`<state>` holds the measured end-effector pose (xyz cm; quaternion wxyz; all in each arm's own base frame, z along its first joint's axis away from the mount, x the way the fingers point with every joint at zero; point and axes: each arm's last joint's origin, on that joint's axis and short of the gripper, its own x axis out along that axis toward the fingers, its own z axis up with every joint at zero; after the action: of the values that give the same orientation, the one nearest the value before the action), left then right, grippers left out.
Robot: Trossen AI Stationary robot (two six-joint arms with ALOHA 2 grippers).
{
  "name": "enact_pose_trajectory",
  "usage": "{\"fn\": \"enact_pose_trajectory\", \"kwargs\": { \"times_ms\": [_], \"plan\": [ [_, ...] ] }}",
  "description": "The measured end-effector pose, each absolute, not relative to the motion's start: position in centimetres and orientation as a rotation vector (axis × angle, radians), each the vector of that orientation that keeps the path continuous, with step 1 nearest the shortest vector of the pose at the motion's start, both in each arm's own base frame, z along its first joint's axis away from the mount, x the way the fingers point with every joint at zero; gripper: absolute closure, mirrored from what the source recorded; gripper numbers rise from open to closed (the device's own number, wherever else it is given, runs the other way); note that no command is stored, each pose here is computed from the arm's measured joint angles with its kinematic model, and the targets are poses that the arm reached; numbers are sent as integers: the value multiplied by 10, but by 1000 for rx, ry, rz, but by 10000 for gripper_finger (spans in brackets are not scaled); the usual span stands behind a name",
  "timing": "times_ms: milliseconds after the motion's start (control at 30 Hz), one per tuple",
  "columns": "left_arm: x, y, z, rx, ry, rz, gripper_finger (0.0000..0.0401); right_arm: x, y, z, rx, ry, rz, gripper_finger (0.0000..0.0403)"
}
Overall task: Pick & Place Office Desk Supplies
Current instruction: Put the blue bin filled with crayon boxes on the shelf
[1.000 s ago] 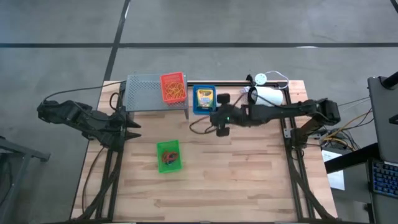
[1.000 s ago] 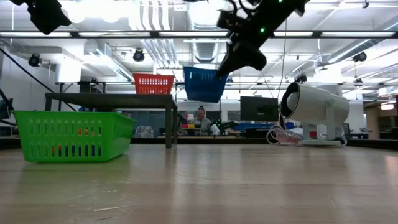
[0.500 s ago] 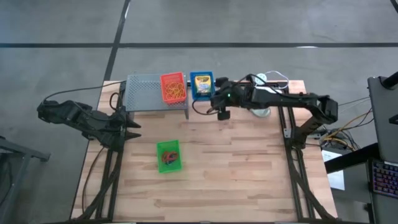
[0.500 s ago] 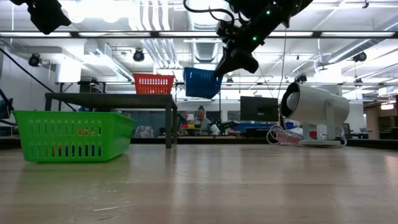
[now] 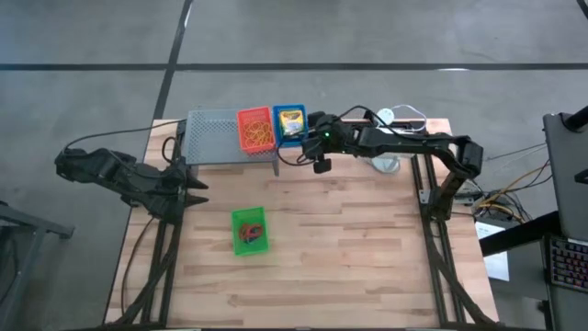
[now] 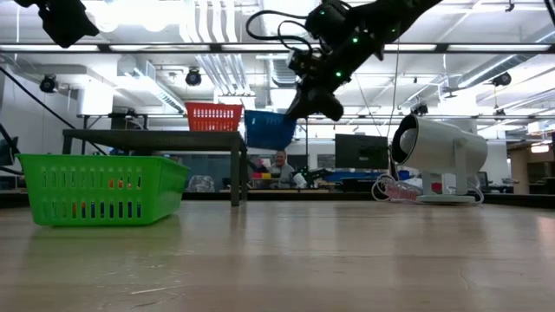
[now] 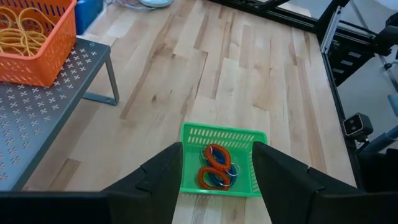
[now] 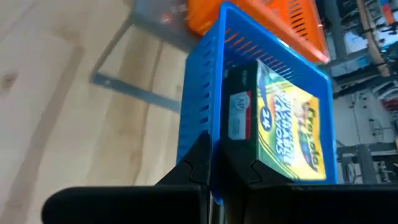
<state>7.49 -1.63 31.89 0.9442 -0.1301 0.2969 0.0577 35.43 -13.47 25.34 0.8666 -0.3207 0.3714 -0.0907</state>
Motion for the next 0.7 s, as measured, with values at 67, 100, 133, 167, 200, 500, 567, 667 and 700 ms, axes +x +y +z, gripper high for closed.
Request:
{"fn": "enact_pose_trajectory", "kwargs": {
  "times_ms": [67, 100, 133, 167, 200, 500, 567, 667, 700],
  "plan": [
    [75, -16, 319, -265, 605, 117, 201, 359, -138, 257, -674, 765, -198, 395],
    [75, -16, 319, -265, 605, 118, 201, 362, -139, 258, -678, 761, -196, 395],
    [75, -16, 319, -265, 605, 118, 201, 364, -140, 259, -682, 754, -191, 395],
    [75, -16, 319, -265, 605, 117, 201, 367, -141, 261, -686, 745, -187, 395],
    [75, -16, 319, -265, 606, 118, 201, 369, -142, 261, -688, 744, -181, 395],
    [75, -16, 319, -264, 606, 118, 201, 395, -149, 257, -671, 725, -134, 395],
    [75, -16, 319, -265, 606, 118, 201, 399, -150, 258, -660, 724, -131, 395],
    [75, -16, 319, -265, 605, 118, 201, 409, -148, 261, -663, 713, -126, 395],
    [75, -16, 319, -265, 606, 118, 201, 412, -146, 261, -662, 720, -114, 395]
  ]
}}
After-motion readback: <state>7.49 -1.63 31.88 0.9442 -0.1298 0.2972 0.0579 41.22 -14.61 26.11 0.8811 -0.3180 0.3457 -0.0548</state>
